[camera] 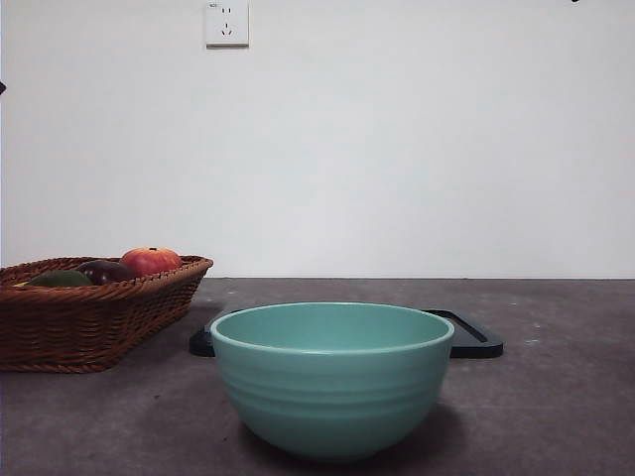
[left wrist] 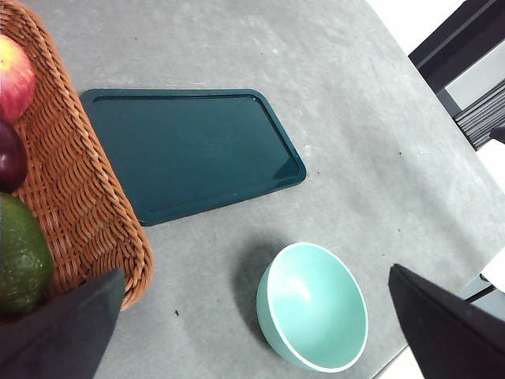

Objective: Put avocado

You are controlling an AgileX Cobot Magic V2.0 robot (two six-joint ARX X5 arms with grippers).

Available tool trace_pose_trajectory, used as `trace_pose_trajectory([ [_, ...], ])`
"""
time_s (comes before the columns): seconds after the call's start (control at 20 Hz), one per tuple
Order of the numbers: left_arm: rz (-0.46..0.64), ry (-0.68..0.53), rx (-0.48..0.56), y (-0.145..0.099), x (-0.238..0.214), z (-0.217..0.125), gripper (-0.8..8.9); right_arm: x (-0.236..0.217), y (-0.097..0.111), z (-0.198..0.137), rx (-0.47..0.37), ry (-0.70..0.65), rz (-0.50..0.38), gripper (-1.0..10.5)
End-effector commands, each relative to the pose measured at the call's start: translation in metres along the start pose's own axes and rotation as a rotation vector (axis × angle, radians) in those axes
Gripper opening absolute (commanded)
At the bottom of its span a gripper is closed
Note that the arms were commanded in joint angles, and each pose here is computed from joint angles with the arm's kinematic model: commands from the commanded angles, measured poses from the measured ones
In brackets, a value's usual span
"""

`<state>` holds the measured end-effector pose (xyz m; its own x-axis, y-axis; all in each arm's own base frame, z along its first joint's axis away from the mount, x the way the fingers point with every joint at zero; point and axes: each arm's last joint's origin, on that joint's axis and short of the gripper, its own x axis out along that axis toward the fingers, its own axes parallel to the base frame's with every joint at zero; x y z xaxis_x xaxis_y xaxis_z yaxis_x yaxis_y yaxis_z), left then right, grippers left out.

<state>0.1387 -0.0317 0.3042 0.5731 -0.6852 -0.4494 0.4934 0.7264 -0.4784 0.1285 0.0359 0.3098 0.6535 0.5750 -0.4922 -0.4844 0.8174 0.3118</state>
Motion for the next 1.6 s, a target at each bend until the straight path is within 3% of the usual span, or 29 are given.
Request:
trace_pose_trajectory([
  [0.05,-0.008,-0.016,0.013,-0.003,-0.002,0.005,5.92,-0.002,0.002,0.004,-0.016,-0.014,0.004,5.5],
  [0.25,0.031,0.01,-0.013,0.0,0.0,0.006,5.92,-0.002,0.002,0.004,-0.012,-0.014,0.005,5.5],
  [0.5,0.278,0.122,-0.08,0.016,0.014,0.019,5.93,-0.002,0.002,0.005,-0.016,-0.024,0.006,5.5],
  [0.75,0.427,0.265,-0.151,0.047,0.048,0.029,5.92,-0.002,0.002,0.005,-0.011,-0.027,0.008,5.5],
  [1.15,0.436,0.395,-0.204,0.094,0.118,0.022,5.84,-0.002,0.002,0.005,-0.007,-0.027,0.008,5.5],
  [1.4,0.523,0.451,-0.156,0.105,0.151,0.011,5.83,-0.002,0.002,0.005,0.011,-0.026,0.008,5.5],
  [1.6,0.532,0.44,-0.168,0.113,0.163,0.008,5.83,-0.002,0.002,0.005,0.011,-0.026,0.008,5.5],
])
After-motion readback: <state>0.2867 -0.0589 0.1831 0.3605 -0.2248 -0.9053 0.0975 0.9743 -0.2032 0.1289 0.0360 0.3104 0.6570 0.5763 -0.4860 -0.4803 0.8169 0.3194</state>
